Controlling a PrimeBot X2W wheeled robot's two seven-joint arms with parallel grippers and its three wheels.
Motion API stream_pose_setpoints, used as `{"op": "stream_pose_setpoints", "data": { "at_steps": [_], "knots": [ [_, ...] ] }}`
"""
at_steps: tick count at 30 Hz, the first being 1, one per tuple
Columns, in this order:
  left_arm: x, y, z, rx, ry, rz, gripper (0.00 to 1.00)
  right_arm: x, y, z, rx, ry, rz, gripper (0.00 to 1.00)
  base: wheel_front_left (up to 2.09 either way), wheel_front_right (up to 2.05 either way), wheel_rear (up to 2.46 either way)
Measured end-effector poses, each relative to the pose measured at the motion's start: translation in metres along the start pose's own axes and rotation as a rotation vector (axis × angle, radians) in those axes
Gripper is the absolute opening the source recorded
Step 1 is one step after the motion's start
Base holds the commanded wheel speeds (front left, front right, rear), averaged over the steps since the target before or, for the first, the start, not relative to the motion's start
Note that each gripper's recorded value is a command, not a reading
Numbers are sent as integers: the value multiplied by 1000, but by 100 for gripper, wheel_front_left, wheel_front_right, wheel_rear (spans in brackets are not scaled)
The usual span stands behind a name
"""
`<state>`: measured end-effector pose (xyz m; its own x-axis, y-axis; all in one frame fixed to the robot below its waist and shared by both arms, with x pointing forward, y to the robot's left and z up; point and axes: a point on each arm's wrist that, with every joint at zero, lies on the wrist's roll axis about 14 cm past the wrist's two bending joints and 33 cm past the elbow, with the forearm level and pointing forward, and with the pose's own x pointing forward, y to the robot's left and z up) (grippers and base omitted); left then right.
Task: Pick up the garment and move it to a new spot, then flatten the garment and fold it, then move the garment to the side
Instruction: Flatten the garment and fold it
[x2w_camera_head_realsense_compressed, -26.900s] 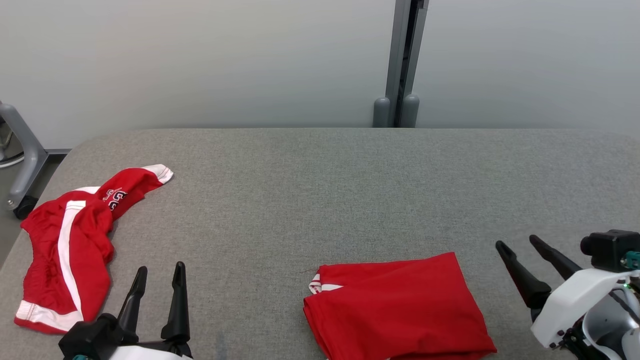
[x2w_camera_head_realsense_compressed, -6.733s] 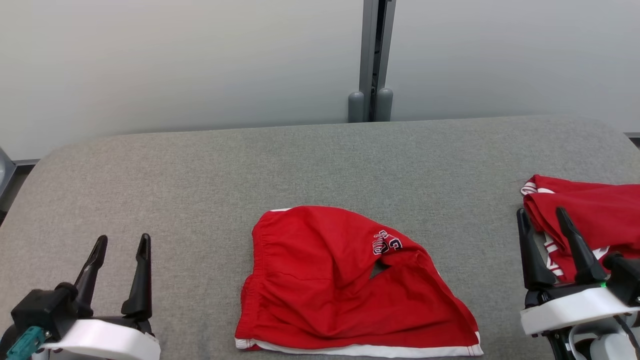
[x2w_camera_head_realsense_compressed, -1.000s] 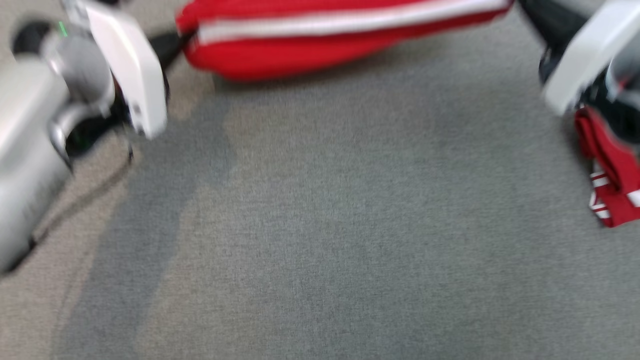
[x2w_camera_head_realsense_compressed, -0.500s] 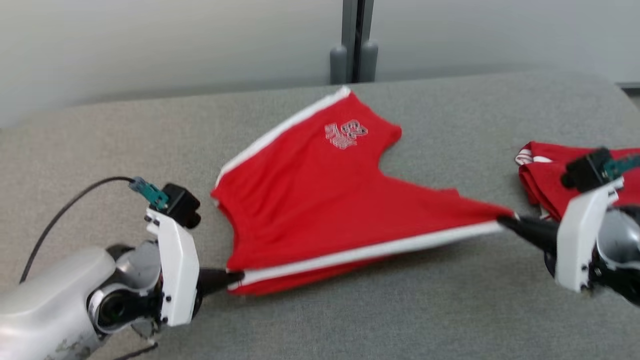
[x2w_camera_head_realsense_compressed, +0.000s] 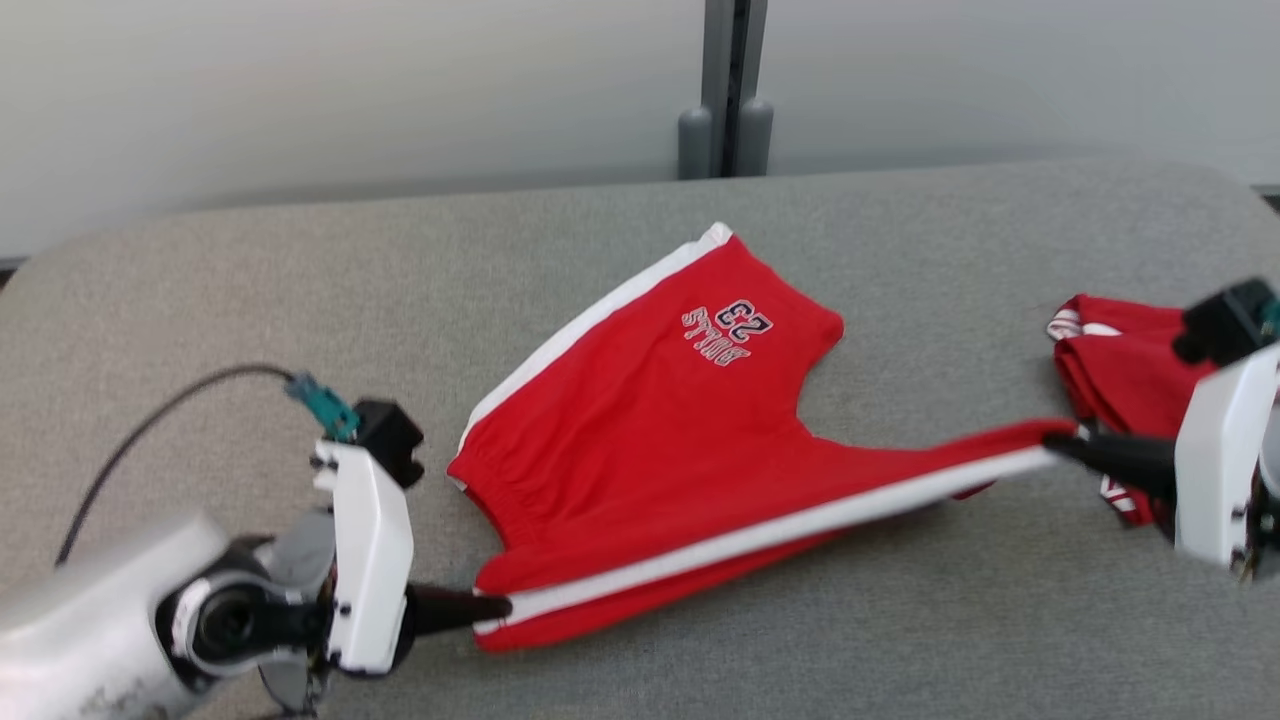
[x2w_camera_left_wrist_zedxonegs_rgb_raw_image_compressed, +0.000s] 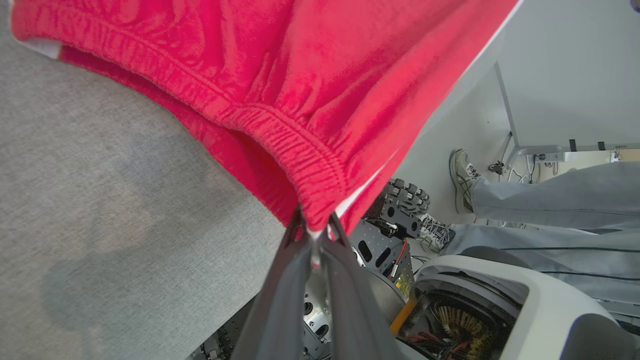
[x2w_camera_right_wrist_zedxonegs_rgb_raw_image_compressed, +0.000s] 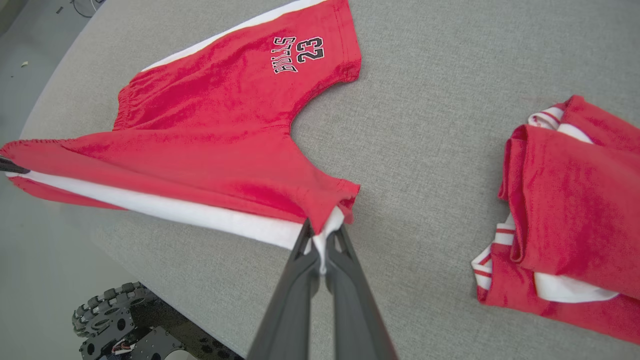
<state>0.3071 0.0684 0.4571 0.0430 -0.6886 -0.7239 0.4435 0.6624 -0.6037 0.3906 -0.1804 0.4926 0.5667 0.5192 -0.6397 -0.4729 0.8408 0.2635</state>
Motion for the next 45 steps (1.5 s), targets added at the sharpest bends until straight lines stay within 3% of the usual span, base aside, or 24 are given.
{"op": "stream_pose_setpoints", "data": {
  "at_steps": [10,15,22,33,45],
  "knots": [
    [-8,22,58,-133,72,-63,0,67,-27,68,40,153,13,0,0,0,0],
    [-9,43,89,-192,50,-61,0,114,-27,85,54,256,51,0,0,0,0],
    [-4,71,100,-263,67,-45,0,173,-22,105,42,336,94,0,0,0,0],
    [-7,102,106,-354,25,-17,0,237,-9,125,12,326,126,0,0,0,0],
    [-12,124,97,-399,5,30,0,261,-15,128,32,279,107,0,0,0,0]
  ]
}}
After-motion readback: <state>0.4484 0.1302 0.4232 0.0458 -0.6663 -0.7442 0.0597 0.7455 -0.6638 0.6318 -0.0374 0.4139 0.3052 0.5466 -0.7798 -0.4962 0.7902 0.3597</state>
